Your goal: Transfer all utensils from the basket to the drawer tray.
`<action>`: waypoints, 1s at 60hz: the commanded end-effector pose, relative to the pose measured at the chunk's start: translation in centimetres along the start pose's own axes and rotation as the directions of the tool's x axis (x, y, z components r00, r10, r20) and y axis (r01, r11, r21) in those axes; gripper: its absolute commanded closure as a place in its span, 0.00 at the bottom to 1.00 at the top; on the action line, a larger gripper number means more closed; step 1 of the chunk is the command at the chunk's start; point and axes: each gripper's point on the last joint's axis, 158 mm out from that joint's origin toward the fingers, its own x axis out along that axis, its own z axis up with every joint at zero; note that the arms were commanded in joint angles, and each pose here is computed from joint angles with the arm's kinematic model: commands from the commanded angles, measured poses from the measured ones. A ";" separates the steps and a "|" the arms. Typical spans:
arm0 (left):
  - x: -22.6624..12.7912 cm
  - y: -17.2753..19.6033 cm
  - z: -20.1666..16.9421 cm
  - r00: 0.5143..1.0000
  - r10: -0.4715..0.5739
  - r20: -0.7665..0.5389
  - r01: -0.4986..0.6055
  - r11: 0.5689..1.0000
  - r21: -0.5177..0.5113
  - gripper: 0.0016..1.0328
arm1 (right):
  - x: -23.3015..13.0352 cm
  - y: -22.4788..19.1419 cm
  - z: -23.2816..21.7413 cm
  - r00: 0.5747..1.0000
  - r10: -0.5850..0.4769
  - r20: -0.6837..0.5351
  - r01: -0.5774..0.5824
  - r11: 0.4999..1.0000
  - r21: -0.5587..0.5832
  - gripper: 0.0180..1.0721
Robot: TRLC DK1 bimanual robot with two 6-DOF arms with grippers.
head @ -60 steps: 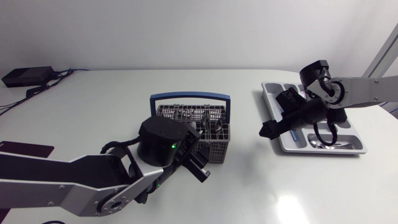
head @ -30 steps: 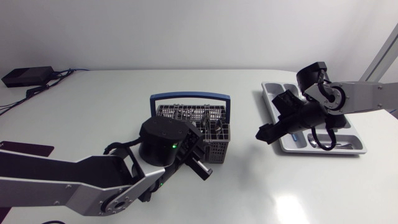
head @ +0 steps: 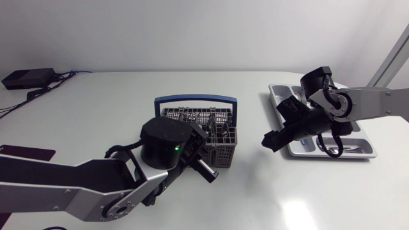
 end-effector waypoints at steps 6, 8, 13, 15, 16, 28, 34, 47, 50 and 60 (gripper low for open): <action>-1.2 1.5 3.2 0.996 0.030 0.084 -0.029 1.000 -0.009 0.97 | -0.3 0.6 -0.7 1.000 -0.001 0.001 0.001 1.000 -0.005 0.09; -1.4 1.8 3.8 0.995 0.033 0.097 -0.033 0.999 -0.009 0.97 | -0.4 0.6 -0.7 1.000 -0.001 0.002 0.001 1.000 -0.006 0.09; -2.1 2.3 4.8 0.991 0.042 0.126 -0.043 0.999 0.004 0.97 | -0.7 0.7 -0.5 1.000 -0.004 0.010 0.004 1.000 -0.009 0.09; -2.5 2.6 5.3 0.989 0.046 0.139 -0.048 0.999 0.014 0.97 | -0.8 0.7 -0.5 1.000 -0.004 0.015 0.004 1.000 -0.009 0.09; -2.5 2.6 5.4 0.989 0.046 0.141 -0.049 0.999 0.018 0.97 | -0.9 0.7 -0.4 1.000 -0.005 0.018 0.005 1.000 -0.010 0.09; -4.5 4.2 7.1 0.978 0.087 0.192 -0.098 0.994 0.052 0.97 | -2.2 1.3 0.4 0.998 -0.010 0.056 0.011 1.000 -0.028 0.09; -5.5 4.9 7.8 0.971 0.101 0.216 -0.114 0.992 0.048 0.97 | -3.2 1.7 0.9 0.997 -0.010 0.083 0.014 0.999 -0.040 0.09; -7.9 6.6 9.4 0.961 0.128 0.246 -0.126 0.992 -0.027 0.97 | -7.3 4.7 3.5 0.975 0.003 0.220 0.022 0.993 -0.112 0.09; -8.0 6.7 9.3 0.966 0.122 0.228 -0.114 0.992 -0.049 0.97 | -8.6 5.9 4.1 0.966 0.016 0.258 0.019 0.991 -0.133 0.09; -8.1 6.3 9.0 0.980 0.087 0.182 -0.064 0.990 -0.126 0.97 | -11.7 9.6 6.1 0.936 0.075 0.343 -0.007 0.981 -0.196 0.09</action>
